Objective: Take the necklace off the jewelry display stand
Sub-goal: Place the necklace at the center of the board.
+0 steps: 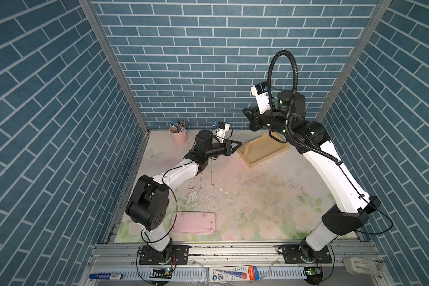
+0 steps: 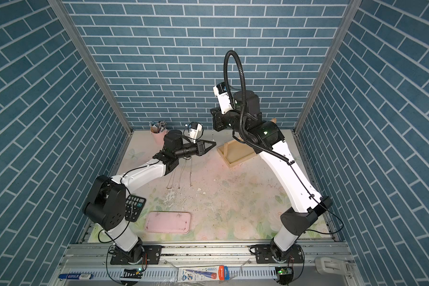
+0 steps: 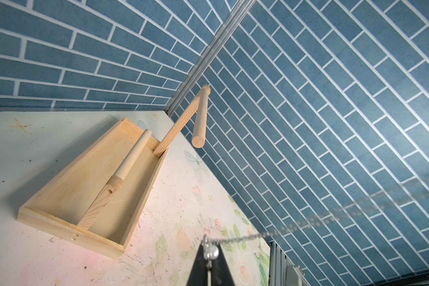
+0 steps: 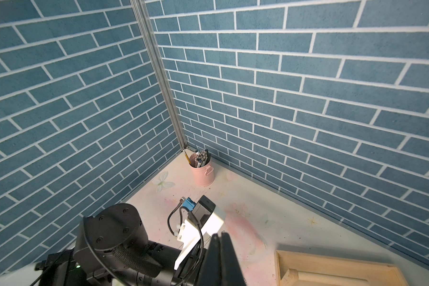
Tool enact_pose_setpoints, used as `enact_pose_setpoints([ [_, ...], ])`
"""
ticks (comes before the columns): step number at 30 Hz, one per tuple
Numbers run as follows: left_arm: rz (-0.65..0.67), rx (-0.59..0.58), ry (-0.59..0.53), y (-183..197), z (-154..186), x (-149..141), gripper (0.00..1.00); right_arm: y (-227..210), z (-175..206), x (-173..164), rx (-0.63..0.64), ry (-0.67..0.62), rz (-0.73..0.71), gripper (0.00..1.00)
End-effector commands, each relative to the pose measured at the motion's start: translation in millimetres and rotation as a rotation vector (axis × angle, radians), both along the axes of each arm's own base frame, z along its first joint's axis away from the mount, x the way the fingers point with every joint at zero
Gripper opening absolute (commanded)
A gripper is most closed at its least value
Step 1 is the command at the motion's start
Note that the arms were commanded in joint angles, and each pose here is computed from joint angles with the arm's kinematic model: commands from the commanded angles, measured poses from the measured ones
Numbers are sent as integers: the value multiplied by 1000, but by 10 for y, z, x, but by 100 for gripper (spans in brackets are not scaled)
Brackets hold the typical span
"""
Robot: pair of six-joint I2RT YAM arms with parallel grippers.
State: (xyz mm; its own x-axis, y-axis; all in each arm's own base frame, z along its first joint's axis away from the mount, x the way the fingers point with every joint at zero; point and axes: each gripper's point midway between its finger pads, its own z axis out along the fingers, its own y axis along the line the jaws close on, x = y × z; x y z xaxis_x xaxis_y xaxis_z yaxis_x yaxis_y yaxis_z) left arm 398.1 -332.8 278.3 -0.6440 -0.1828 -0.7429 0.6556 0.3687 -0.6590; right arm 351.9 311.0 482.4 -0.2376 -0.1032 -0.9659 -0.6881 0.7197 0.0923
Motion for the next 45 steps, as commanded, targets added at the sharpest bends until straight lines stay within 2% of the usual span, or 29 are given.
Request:
enact_pose_setpoints([
  [1, -21, 13, -7, -17, -55, -35, 7, -49, 15, -13, -22, -37, -20, 0],
  [6, -60, 93, -25, -160, -143, -213, 5, -97, -58, -42, -35, -31, -31, 0],
  [11, -109, 123, 1, -289, -197, -324, 4, -164, -175, -62, -59, -12, -48, 0],
  [26, -108, 174, 127, -81, -666, -687, 3, -149, -825, -135, -67, 77, -25, 0],
  [37, -78, 273, 213, 75, -1165, -924, 3, -110, -1264, 162, -95, 150, -55, 0],
  [45, -35, 348, 269, 226, -1514, -1008, 3, 65, -1686, 336, -62, 246, -14, 0],
])
